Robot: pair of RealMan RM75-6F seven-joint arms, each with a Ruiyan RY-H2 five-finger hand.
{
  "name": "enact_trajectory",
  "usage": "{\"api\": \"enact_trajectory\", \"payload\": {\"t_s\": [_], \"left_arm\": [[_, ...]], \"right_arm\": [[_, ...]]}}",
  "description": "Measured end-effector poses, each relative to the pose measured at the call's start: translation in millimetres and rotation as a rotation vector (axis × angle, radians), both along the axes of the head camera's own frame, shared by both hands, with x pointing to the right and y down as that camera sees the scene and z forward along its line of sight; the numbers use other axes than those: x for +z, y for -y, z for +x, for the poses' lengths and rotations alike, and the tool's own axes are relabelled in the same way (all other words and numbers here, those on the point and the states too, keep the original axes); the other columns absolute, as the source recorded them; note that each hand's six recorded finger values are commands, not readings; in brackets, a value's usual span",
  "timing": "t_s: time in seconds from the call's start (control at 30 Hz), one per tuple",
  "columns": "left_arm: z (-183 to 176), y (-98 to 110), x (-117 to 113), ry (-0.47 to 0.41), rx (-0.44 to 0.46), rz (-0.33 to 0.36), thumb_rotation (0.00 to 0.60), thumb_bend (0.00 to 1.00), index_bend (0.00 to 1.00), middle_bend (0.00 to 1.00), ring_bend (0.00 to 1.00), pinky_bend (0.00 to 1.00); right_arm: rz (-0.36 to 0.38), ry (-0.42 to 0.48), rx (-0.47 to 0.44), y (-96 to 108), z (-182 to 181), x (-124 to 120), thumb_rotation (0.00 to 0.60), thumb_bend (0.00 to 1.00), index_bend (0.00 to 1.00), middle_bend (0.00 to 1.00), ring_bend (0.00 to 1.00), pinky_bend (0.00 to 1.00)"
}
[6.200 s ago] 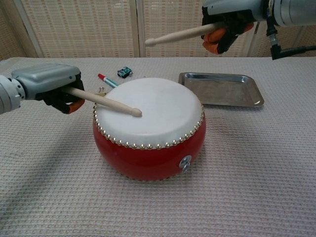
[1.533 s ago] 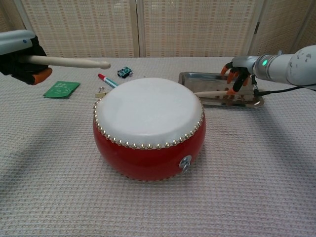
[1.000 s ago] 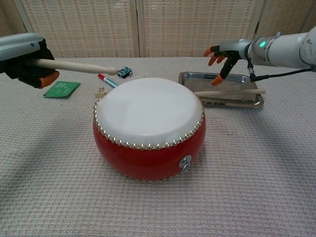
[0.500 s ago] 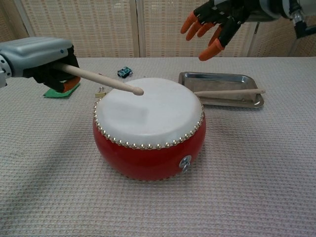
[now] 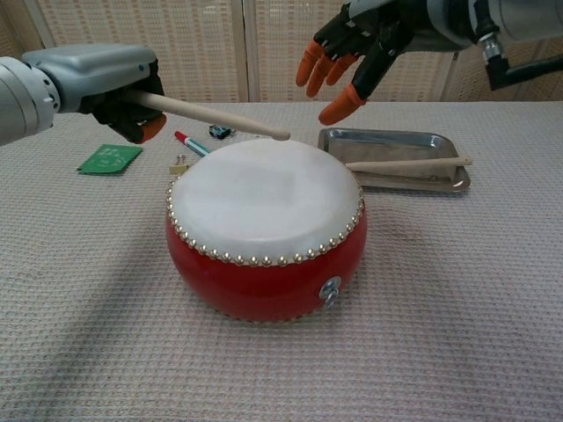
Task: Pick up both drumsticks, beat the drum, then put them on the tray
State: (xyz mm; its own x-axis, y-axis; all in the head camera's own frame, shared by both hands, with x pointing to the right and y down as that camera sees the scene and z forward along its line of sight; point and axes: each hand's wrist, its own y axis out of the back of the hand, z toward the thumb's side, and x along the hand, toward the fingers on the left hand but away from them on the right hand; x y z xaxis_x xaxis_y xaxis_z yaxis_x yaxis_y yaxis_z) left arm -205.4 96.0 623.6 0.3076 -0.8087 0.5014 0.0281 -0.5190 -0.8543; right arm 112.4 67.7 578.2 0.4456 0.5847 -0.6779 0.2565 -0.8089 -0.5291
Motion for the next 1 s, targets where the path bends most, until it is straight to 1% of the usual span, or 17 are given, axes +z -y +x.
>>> {"api": "enact_trajectory", "payload": {"t_s": [0.13,0.5,0.63,1.0], "left_arm": [[11.1,3.0,-2.4,0.006,-0.003,0.008,0.6,0.67,0.96,1.0,0.97,1.0],[32.2,2.8,-6.4,0.008,0.014,0.005,0.6,0.67,0.96,1.0,0.97,1.0],[39.6,2.7,-5.5,0.019,0.02,-0.002,0.6,0.67,0.96,1.0,0.97,1.0],[52.5,6.3,-3.8,0.032,0.003,0.007,0.6,0.67,0.96,1.0,0.97,1.0]], "right_arm": [[0.011,0.001,-0.017,-4.6,-15.8,5.3,0.6,0.12,0.37,0.32,0.2,0.31],[0.047,-0.016,-0.041,-7.6,-45.0,15.9,0.6,0.12,0.39,0.32,0.21,0.31],[0.052,-0.023,-0.038,-8.8,-54.1,20.5,0.6,0.12,0.43,0.35,0.24,0.33],[0.068,-0.03,-0.015,-8.7,-70.3,30.4,0.6,0.22,0.54,0.44,0.34,0.4]]}}
